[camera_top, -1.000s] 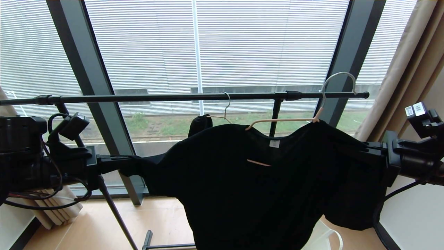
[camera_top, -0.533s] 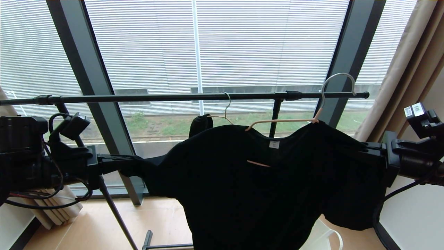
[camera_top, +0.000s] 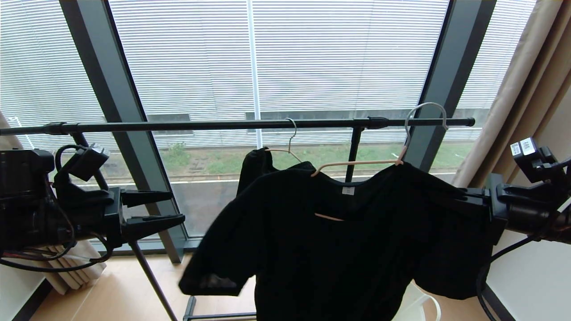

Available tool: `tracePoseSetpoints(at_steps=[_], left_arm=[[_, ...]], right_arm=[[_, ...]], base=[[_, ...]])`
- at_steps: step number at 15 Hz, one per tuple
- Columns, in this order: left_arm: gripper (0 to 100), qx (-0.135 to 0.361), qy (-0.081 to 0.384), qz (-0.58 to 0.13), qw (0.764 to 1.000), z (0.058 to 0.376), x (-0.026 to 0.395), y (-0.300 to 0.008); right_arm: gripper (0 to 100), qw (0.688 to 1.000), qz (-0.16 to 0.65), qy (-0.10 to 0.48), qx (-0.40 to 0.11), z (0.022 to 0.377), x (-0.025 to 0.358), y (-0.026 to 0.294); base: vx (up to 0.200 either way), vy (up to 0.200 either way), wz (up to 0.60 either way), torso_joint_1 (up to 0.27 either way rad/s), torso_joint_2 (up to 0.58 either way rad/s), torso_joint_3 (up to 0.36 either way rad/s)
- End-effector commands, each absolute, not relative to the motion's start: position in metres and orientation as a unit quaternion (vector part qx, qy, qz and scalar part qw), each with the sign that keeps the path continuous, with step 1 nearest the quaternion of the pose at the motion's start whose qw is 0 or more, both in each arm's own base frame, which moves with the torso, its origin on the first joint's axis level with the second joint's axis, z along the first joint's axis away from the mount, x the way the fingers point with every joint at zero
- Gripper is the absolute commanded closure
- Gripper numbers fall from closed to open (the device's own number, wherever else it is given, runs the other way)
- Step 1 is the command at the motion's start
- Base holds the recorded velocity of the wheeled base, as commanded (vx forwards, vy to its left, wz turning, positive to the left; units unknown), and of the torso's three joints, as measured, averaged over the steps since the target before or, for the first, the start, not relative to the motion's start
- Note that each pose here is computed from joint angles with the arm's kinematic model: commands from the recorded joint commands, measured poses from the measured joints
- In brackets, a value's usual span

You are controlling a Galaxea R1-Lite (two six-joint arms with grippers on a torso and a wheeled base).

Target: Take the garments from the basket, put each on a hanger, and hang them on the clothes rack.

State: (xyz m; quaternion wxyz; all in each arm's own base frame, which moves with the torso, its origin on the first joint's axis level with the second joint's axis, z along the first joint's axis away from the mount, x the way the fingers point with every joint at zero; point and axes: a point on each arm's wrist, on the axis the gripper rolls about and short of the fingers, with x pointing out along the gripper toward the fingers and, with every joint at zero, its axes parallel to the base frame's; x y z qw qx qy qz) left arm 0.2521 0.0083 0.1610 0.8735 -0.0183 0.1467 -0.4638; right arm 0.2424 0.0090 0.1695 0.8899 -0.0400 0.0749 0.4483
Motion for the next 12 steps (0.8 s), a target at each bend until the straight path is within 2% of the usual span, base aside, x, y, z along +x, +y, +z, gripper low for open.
tracePoseSetpoints(at_steps=[1, 4, 6, 8, 12], left_arm=[[0, -0.009, 0.131, -0.465, 0.876, 0.171, 0.244, 0.007], [0, -0.009, 0.135, -0.468, 0.874, 0.169, 0.242, 0.005], [0, 0.004, 0.138, -0.48, 0.866, 0.169, 0.236, -0.012], [0, 0.04, 0.145, -0.45, 0.88, 0.174, 0.224, -0.036], [0, 0.042, 0.133, -0.457, 0.878, 0.186, 0.205, -0.053]], right_arm=[[100, 0.888, 0.452, 0.075, -0.04, 0.169, 0.243, 0.011], [100, 0.887, 0.454, 0.079, -0.039, 0.167, 0.242, 0.012], [100, 0.876, 0.473, 0.086, -0.036, 0.163, 0.239, 0.022], [100, 0.855, 0.507, 0.102, -0.032, 0.153, 0.237, 0.041], [100, 0.844, 0.521, 0.123, -0.03, 0.142, 0.239, 0.053]], base=[[0.0, 0.0, 0.0, 0.0, 0.0, 0.0], [0.0, 0.0, 0.0, 0.0, 0.0, 0.0], [0.0, 0.0, 0.0, 0.0, 0.0, 0.0], [0.0, 0.0, 0.0, 0.0, 0.0, 0.0], [0.0, 0.0, 0.0, 0.0, 0.0, 0.0]])
